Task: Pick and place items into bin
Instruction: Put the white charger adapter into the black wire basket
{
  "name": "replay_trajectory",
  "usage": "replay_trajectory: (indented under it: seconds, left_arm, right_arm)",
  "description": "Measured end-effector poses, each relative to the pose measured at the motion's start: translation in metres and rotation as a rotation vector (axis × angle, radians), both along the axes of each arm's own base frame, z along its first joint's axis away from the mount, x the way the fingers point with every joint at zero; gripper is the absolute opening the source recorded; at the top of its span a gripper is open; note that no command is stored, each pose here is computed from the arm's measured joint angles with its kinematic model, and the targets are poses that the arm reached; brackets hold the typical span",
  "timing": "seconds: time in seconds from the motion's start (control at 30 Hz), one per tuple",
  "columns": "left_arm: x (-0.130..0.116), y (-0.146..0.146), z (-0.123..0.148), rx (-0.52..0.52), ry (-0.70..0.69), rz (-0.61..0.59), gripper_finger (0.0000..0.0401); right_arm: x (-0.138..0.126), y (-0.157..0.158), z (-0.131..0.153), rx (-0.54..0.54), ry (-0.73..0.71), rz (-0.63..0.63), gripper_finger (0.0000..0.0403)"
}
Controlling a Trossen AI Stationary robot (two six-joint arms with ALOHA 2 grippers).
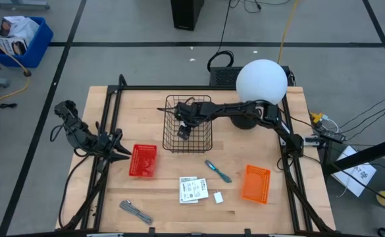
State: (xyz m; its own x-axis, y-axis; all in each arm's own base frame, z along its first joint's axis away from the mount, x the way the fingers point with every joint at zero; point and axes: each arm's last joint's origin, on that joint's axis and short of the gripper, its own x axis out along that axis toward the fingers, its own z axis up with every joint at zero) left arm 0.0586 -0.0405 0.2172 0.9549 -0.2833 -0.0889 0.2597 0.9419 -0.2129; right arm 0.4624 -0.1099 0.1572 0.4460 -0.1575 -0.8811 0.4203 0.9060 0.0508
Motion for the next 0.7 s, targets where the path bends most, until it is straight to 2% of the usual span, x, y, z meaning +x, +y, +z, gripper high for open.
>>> replay_trajectory:
  seconds: [0.4,0.53,0.7]
  left_arm:
    - [0.0,0.0,0.0,0.0,0.0,0.0,0.0077]
    - [0.0,0.0,0.0,0.0,0.0,0.0,0.0077]
    - [0.0,0.0,0.0,0.0,0.0,0.0,0.0076]
  right_arm:
    - [-0.002,0.004,0.016,-0.023,-0.022,-0.019,0.0327]
    - [-0.006,0.011,0.032,-0.032,-0.025,0.013,0.034]
    - [-0.019,0.039,0.071,-0.041,-0.039,0.081,0.0342]
